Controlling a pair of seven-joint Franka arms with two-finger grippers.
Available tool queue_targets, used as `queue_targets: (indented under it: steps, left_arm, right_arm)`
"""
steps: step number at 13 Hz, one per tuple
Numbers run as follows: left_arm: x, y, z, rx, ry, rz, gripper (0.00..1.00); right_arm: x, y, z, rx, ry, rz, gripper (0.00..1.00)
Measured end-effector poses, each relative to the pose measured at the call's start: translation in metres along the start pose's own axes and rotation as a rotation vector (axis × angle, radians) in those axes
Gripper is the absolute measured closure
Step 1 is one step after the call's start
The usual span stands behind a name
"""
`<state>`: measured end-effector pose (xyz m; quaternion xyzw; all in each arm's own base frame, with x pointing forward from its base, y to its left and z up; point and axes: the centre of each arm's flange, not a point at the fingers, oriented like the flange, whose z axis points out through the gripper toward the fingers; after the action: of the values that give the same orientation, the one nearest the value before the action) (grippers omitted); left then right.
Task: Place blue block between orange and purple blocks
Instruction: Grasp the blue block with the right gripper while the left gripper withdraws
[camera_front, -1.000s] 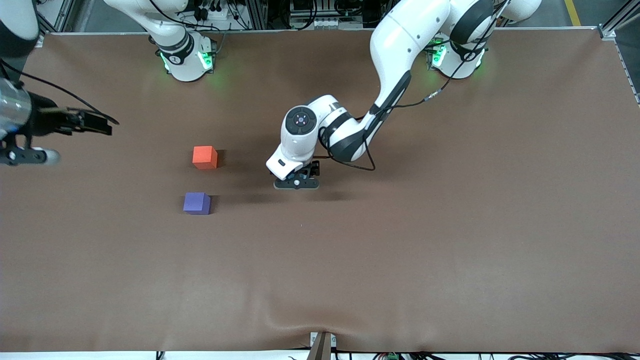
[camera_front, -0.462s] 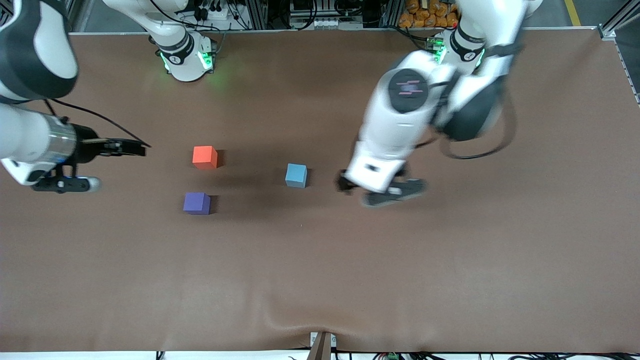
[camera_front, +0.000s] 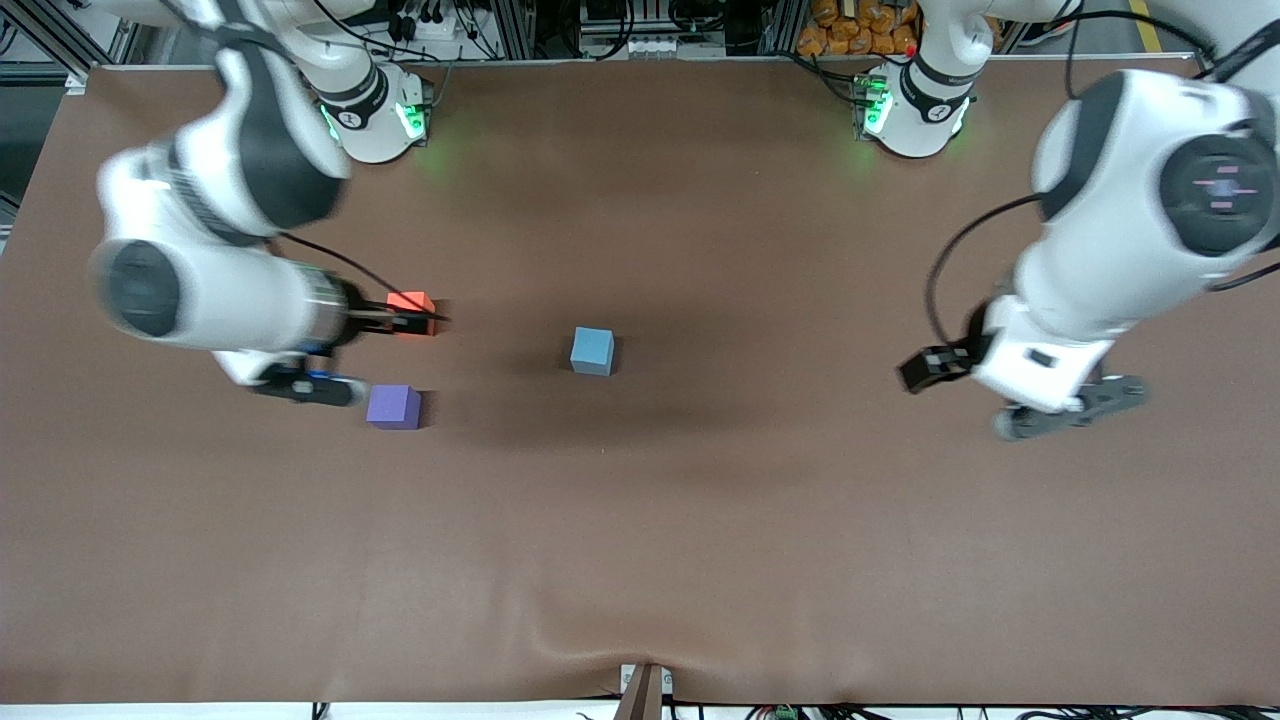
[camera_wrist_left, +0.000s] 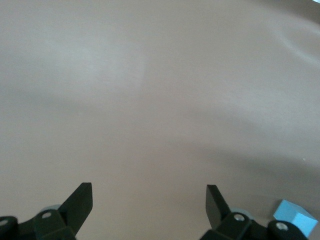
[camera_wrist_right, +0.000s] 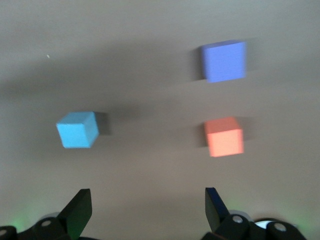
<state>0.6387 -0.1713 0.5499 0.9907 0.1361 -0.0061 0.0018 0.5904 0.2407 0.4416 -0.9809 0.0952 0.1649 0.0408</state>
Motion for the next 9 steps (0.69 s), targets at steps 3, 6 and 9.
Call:
queue_targets:
  steps: [3, 6, 9]
  left_arm:
    - [0.015, -0.041, -0.001, 0.003, -0.006, 0.024, 0.00]
    - [0.020, -0.061, 0.008, 0.005, -0.010, 0.056, 0.00]
    - [0.012, -0.065, 0.021, 0.004, -0.004, 0.066, 0.00]
  right_arm:
    - [-0.019, -0.085, 0.087, 0.006, 0.062, 0.037, 0.00]
    - [-0.026, -0.118, 0.150, 0.002, 0.077, 0.020, 0.00]
    - [-0.024, -0.136, 0.191, 0.011, 0.096, 0.040, 0.00]
